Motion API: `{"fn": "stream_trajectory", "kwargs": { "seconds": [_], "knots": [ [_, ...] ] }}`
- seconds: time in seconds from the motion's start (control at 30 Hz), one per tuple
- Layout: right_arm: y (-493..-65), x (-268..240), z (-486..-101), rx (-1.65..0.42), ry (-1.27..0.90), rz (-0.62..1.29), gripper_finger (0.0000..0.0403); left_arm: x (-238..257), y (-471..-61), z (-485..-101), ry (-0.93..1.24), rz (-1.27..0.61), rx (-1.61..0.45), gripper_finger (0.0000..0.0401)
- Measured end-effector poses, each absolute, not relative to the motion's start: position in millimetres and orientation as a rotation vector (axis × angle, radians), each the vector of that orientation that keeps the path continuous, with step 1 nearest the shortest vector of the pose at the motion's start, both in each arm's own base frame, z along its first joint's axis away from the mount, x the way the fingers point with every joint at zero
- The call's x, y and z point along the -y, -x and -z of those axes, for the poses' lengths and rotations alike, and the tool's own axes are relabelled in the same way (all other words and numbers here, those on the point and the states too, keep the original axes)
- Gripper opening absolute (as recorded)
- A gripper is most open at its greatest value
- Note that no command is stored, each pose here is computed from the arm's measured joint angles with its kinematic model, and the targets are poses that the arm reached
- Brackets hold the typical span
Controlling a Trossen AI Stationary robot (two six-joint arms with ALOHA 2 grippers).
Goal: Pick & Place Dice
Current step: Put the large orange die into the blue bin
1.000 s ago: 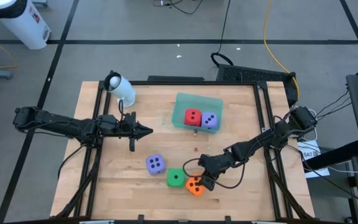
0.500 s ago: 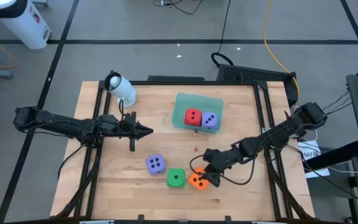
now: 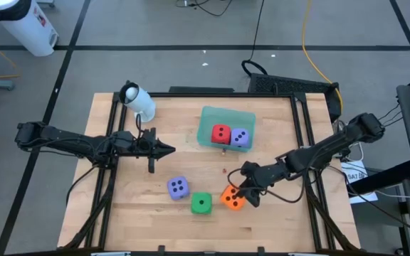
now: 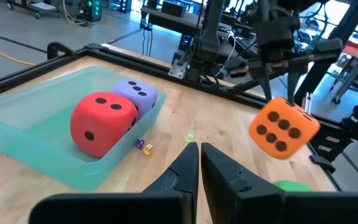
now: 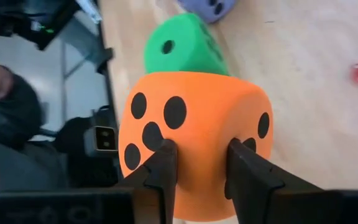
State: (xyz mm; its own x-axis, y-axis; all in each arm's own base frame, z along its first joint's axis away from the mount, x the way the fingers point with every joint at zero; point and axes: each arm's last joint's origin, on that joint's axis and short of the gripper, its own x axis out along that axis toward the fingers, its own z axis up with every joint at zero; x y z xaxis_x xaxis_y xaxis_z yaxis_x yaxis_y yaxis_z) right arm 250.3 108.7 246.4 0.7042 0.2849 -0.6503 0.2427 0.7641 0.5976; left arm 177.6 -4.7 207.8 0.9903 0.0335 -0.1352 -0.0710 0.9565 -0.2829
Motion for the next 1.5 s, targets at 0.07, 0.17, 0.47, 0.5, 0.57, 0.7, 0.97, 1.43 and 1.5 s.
{"fn": "stream_trajectory", "kwargs": {
  "seconds": [0.07,0.17,0.47,0.5,0.57,0.7,0.97,1.43,1.5],
  "knots": [
    [-248.6,-107.5,-254.1,-0.83,-0.704,0.001,0.01,4.7,-177.6,-207.8,0.29,-0.053,-0.13,0.0026],
    [-248.7,-106.9,-272.5,-0.841,-0.664,0.028,0.0093,4.7,-177.6,-207.7,0.29,-0.053,-0.131,0.0026],
    [-244.6,-101.7,-312.3,-0.924,-0.52,0.166,0.0077,4.7,-177.6,-207.7,0.289,-0.053,-0.131,0.0026],
    [-244.2,-101.2,-313.8,-0.934,-0.508,0.184,0.0076,4.7,-177.6,-207.7,0.289,-0.053,-0.131,0.0026],
    [-243.8,-100.8,-315.4,-0.953,-0.493,0.204,0.0076,4.7,-177.5,-207.5,0.289,-0.053,-0.132,0.0026],
    [-245.6,-101.6,-314.5,-0.969,-0.488,0.209,0.0072,4.7,-177.5,-207.5,0.289,-0.053,-0.132,0.0026],
    [-242.4,-98.4,-312.2,-1.007,-0.47,0.24,0.0067,4.7,-177.5,-207.4,0.288,-0.052,-0.132,0.0026],
    [-248.6,-72.5,-317.0,-1.006,-0.408,0.272,0.0055,4.3,-177.4,-207.1,0.278,-0.068,-0.132,0.0026],
    [-250.5,-66.8,-321.9,-0.993,-0.394,0.271,0.0052,4.3,-177.4,-207.0,0.274,-0.068,-0.134,0.0026]
  ]
}}
